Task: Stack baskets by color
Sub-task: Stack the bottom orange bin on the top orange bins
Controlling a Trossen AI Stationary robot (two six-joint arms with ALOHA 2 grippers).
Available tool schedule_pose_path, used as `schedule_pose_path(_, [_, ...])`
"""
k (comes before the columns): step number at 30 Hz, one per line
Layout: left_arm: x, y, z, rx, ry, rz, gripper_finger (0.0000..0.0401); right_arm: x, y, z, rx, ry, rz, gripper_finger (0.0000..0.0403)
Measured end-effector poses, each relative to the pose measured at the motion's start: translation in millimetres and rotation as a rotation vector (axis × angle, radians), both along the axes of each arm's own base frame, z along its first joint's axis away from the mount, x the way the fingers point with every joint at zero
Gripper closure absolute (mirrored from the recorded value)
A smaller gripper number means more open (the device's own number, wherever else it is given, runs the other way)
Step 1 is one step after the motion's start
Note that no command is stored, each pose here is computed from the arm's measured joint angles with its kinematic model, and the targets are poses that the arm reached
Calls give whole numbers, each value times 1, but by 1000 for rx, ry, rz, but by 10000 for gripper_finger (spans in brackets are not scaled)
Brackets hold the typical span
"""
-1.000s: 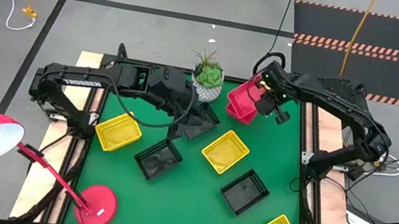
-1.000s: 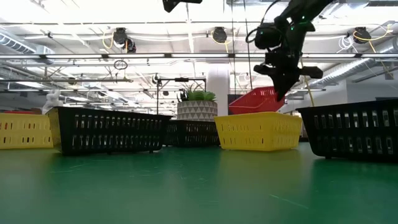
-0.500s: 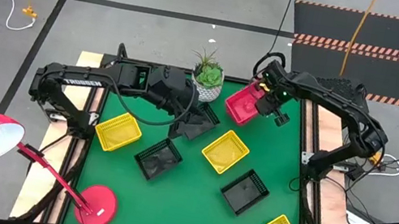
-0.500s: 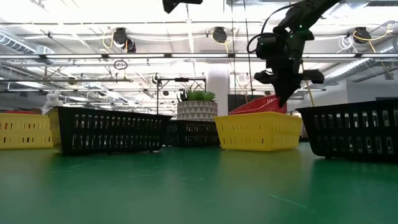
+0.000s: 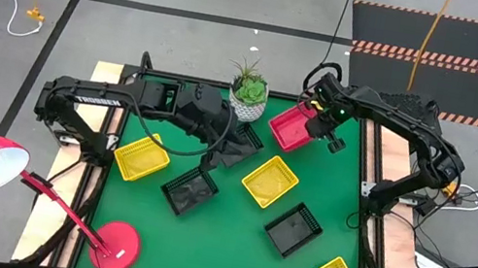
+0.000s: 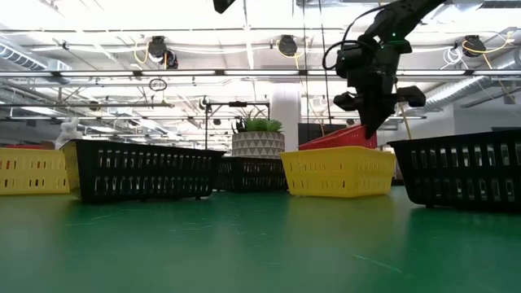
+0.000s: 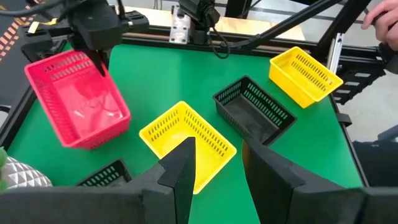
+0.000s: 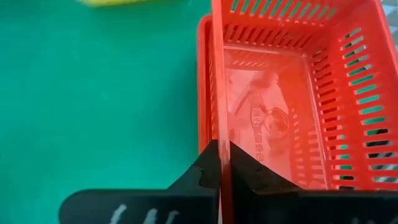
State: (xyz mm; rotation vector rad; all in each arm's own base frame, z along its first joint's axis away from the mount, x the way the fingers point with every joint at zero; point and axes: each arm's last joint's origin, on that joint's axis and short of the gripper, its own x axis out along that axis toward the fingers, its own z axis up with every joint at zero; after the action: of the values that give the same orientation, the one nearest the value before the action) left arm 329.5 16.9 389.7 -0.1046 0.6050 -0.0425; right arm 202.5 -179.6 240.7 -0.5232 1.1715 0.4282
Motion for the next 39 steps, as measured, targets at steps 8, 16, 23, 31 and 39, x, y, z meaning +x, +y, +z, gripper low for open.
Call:
schedule_pose_path(8, [0,-2,0,-20,2,8,270,1,-1,-3,4,-19,-27,402])
schedule_pose_path(16, [1,-13,0,-10,4,7,270,1,0,-33,-11,-78,-74,401])
schedule_pose_path(23, [1,-14,0,-5,5,12,270,1,-4,-38,-57,-49,-243,371])
schedule_pose_path(31, [1,-14,0,-6,5,13,270,0,-6,-36,-24,-65,-379,294])
schedule_pose_path(39, [1,-14,-1,-8,6,15,270,-8,2,-11,-43,-151,-450,247])
